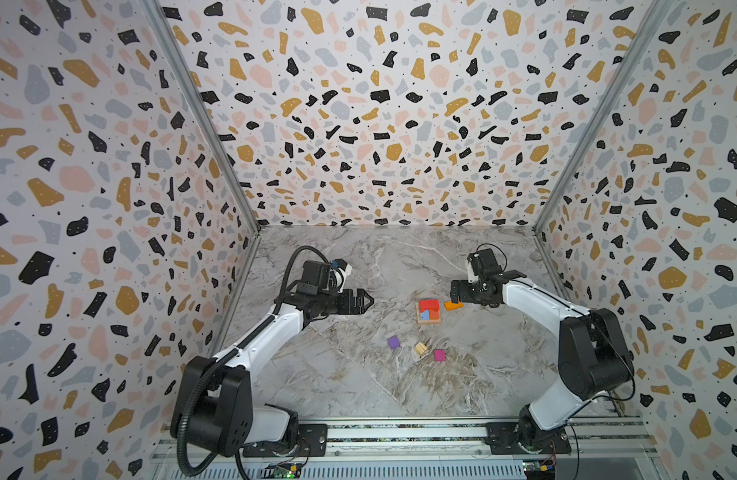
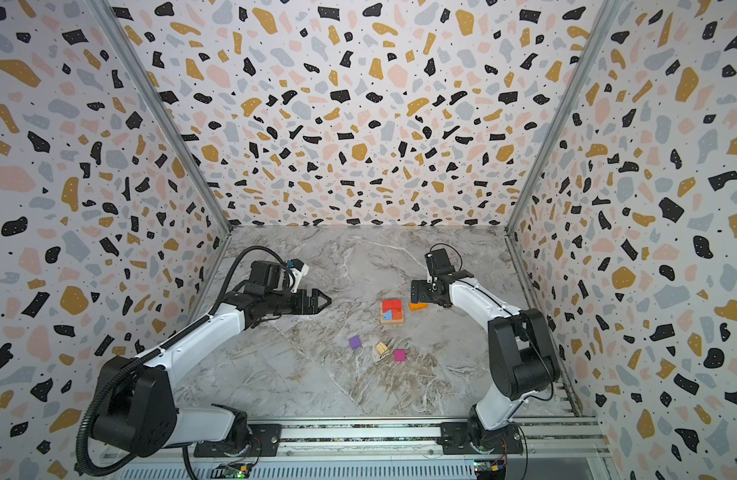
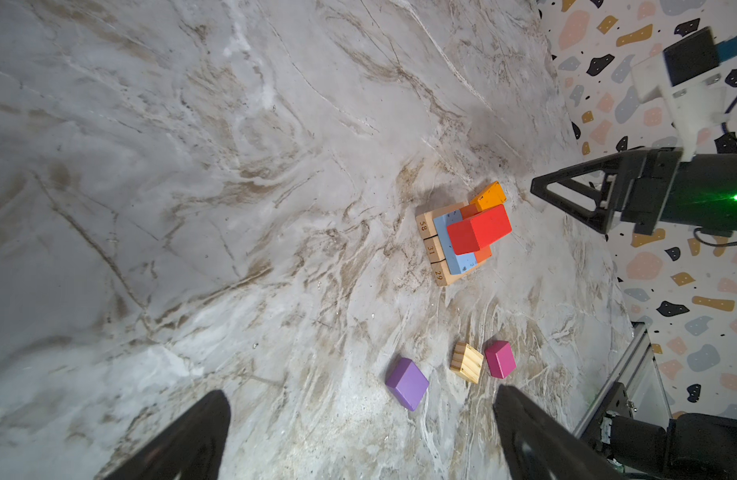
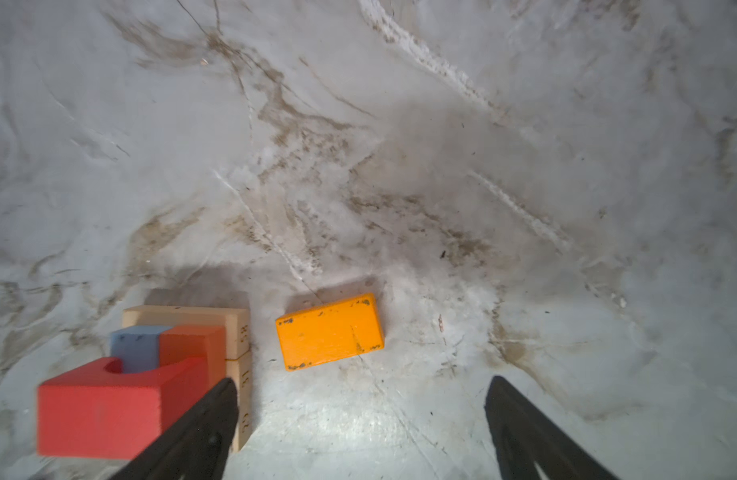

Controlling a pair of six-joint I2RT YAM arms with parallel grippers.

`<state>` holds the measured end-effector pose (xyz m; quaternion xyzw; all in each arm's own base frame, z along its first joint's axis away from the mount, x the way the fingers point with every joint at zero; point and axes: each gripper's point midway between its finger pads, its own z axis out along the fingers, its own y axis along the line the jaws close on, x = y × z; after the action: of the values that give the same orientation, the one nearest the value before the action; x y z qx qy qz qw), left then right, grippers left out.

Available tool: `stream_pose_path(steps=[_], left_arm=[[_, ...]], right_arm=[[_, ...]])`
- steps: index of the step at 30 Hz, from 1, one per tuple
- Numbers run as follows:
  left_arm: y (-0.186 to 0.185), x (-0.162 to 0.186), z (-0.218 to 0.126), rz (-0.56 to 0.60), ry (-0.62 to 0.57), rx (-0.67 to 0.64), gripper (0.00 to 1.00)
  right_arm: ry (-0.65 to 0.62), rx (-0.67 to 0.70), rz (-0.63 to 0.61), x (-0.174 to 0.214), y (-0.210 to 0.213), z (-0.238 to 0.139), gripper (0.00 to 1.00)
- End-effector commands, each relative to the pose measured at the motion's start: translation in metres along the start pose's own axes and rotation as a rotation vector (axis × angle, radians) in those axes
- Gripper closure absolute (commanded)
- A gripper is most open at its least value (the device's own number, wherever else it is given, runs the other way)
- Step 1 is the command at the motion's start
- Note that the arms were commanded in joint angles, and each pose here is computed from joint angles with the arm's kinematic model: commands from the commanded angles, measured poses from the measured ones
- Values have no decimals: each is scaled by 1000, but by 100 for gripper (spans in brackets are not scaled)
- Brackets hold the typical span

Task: Build the wood block tower
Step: 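Move the right gripper over the yellow-orange bar and close on it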

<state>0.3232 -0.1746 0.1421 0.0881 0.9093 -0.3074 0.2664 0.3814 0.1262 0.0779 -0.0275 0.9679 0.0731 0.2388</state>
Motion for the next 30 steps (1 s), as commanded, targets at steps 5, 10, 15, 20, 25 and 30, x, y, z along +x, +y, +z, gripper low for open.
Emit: stream_pose_path(steps=[5,10,15,20,25,30], left_arm=[[5,0,1,10,3,-22,0],[6,0,1,8,9,-29,0],[7,0,1,8,7,-32,0],[7,-1,0,11,5,-35,0],[7,0,1,10,7,-34,0],[7,-1,1,9,6,-32,0]], right_arm=[[4,-50,-12,11,5,17,10],[22,-33,-4,16,2,25,13],[30,-33,-11,15,3,30,15],[26,-40,-23,13,6,31,15],[35,-6,-29,12,4,36,15],[44,10,-54,11,10,39,15]])
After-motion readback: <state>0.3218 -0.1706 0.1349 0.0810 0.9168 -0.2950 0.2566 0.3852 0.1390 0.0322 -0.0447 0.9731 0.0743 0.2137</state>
